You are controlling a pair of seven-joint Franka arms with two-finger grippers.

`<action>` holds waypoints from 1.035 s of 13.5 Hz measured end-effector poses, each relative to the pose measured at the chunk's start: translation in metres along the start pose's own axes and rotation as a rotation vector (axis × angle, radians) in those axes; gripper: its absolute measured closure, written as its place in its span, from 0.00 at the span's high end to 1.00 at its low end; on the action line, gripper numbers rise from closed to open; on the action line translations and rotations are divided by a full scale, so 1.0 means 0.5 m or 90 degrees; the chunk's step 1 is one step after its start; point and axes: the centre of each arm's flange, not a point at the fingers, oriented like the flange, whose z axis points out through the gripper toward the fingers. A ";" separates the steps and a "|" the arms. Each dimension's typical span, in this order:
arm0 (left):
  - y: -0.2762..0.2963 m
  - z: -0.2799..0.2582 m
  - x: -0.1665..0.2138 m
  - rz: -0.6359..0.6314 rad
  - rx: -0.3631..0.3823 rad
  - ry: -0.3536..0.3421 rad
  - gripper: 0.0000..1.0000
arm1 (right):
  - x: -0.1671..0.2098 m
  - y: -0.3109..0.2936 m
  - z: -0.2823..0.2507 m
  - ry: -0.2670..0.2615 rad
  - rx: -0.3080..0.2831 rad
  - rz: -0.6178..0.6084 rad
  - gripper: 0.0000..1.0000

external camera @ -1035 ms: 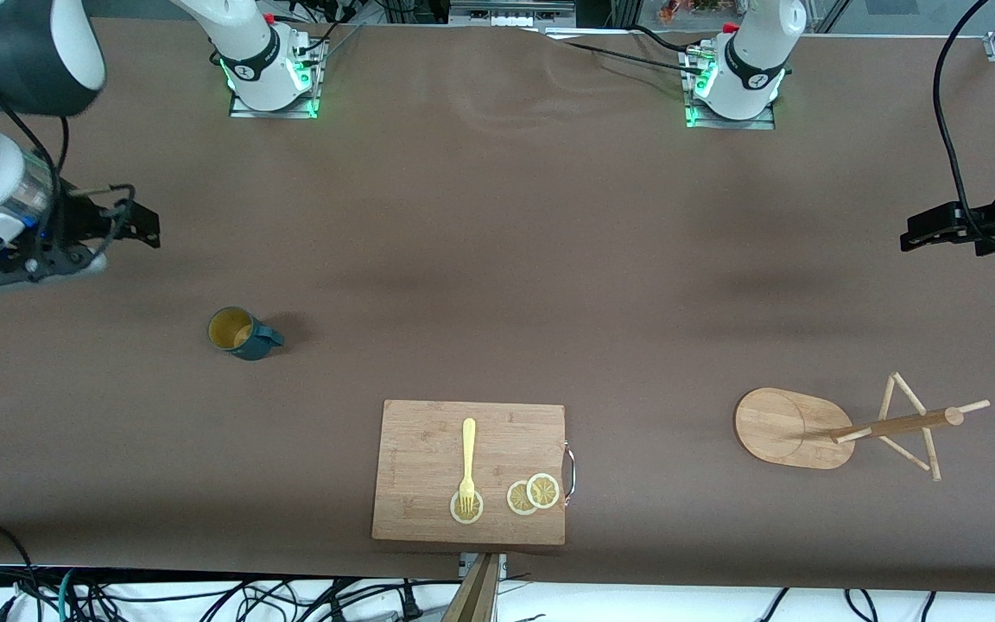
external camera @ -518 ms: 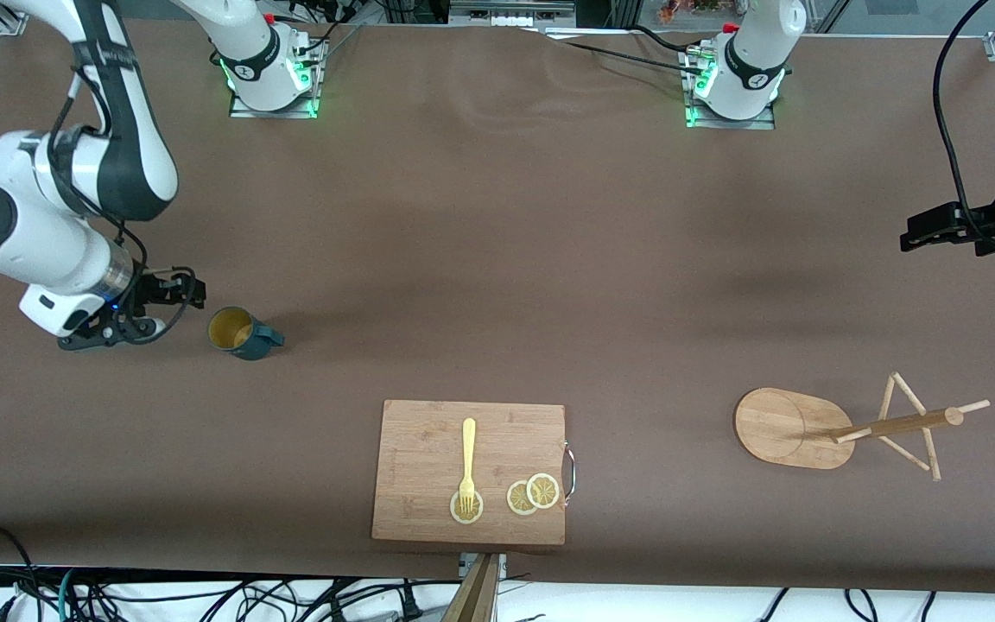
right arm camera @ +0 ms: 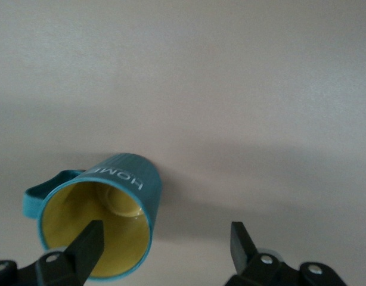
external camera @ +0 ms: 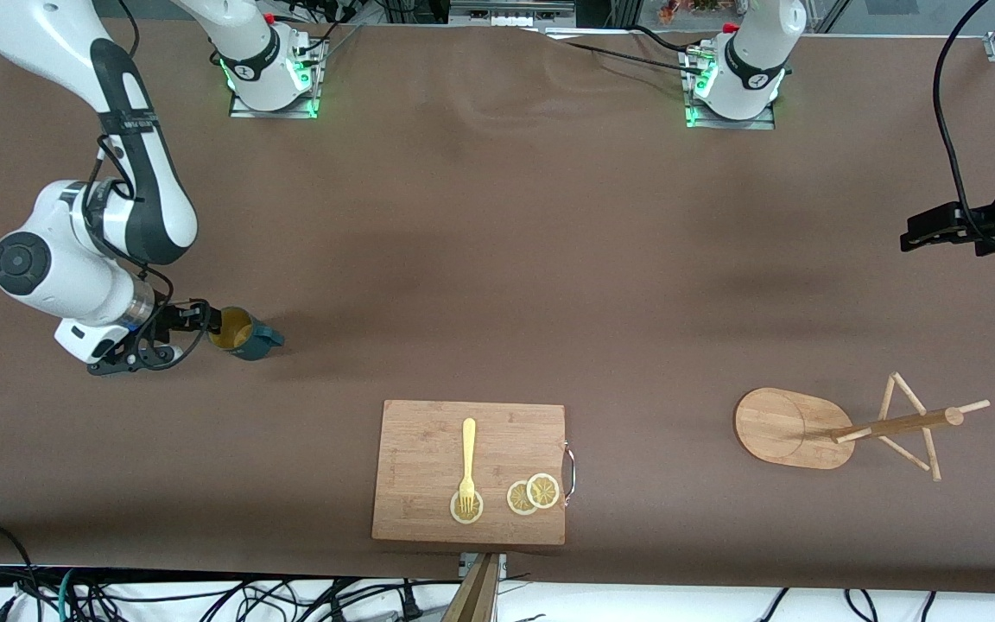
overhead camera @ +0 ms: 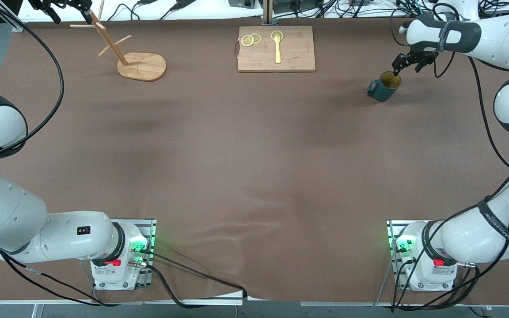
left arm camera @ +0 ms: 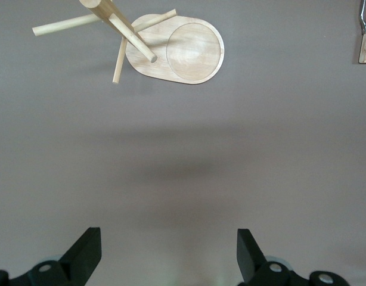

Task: Pass cup and hang on rack
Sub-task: 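Close the right gripper on the teal mug's rim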

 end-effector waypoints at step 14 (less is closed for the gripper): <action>0.000 0.000 0.000 0.000 0.000 0.000 1.00 | -0.001 -0.014 0.077 -0.020 0.042 0.033 0.30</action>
